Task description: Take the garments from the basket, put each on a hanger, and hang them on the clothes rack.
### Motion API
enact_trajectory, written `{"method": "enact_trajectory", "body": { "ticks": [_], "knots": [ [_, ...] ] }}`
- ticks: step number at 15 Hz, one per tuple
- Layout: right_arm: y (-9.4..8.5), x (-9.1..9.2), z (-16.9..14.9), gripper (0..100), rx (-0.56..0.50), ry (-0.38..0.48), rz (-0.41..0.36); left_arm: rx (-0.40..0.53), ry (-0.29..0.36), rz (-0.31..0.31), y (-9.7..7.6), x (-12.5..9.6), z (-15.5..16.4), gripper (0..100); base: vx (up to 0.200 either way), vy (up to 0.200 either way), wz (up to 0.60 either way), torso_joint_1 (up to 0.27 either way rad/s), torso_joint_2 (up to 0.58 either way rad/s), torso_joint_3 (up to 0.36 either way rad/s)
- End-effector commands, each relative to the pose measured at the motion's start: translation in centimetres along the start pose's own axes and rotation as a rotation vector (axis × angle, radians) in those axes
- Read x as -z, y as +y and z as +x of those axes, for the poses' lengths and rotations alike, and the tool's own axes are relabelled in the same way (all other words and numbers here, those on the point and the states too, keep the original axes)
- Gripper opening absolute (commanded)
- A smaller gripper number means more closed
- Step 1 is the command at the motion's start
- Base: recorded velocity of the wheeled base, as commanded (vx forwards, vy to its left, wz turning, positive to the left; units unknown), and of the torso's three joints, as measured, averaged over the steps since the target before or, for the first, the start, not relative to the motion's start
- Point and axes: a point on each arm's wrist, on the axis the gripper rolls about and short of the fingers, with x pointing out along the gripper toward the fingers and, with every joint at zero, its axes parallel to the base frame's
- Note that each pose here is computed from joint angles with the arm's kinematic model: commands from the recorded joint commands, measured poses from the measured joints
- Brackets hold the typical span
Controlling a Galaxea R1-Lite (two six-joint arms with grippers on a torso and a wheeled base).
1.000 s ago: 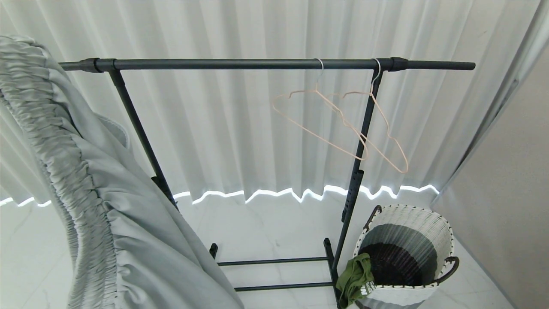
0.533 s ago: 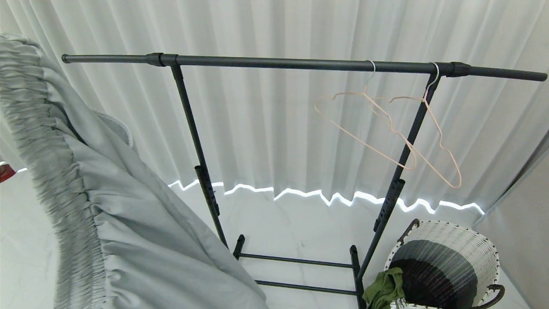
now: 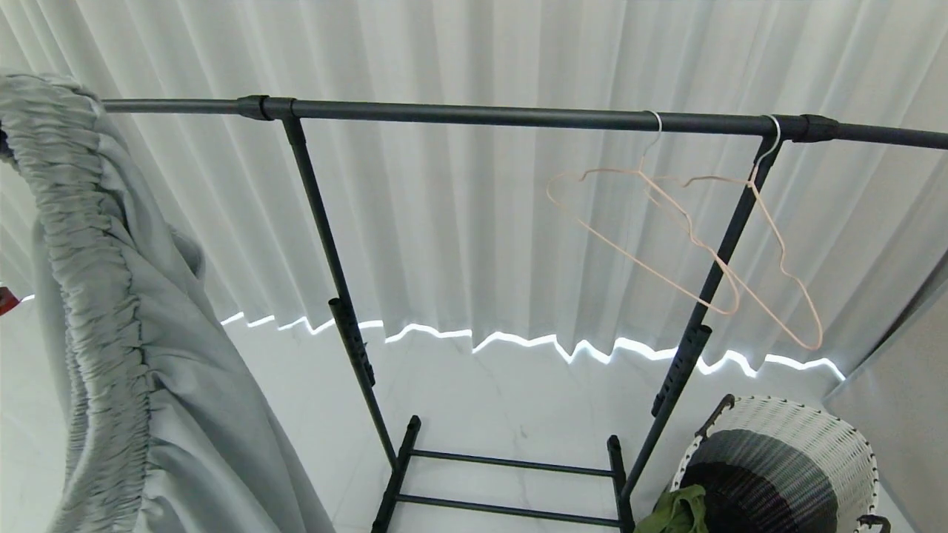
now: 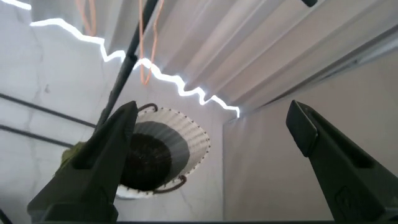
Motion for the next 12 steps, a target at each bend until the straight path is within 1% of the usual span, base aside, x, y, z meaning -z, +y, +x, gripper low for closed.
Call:
{"method": "enact_trajectory", "body": {
  "ticks": [1, 5, 8, 10, 11, 12],
  "knots": [
    [0.2, 0.3, 0.4, 100, 0.002, 0.024, -0.003, 0.002, 0.007, 0.005, -0.2, 0.0, 0.3, 0, 0.200, 0.000, 0.00, 0.017, 0.00, -0.007],
    [0.6, 0.8, 1.0, 100, -0.015, 0.056, 0.015, 0.004, 0.016, 0.009, -0.4, 0.0, 0.7, 0, 0.200, 0.000, 0.00, 0.004, 0.00, 0.001],
    [0.8, 0.7, 2.0, 100, -0.032, 0.085, 0.065, 0.009, 0.026, 0.014, -0.6, 0.0, 1.0, 0, 0.200, 0.000, 0.00, 0.002, 0.00, 0.001],
    [1.2, 0.8, 2.5, 100, -0.091, 0.089, 0.115, 0.010, 0.045, 0.023, -0.9, 0.4, 1.3, 0, 0.200, 0.000, 0.00, 0.002, 0.00, 0.002],
    [1.5, 1.0, 3.0, 100, -0.125, 0.107, 0.138, 0.017, 0.056, 0.031, -1.0, 0.9, 1.3, 0, 0.200, 0.000, 0.00, 0.007, 0.00, 0.002],
    [1.8, 1.3, 3.6, 100, -0.150, 0.130, 0.163, 0.025, 0.065, 0.041, -1.1, 1.4, 1.1, 0, 0.000, 0.000, 0.00, 0.000, 0.00, 0.000]
  ]
}}
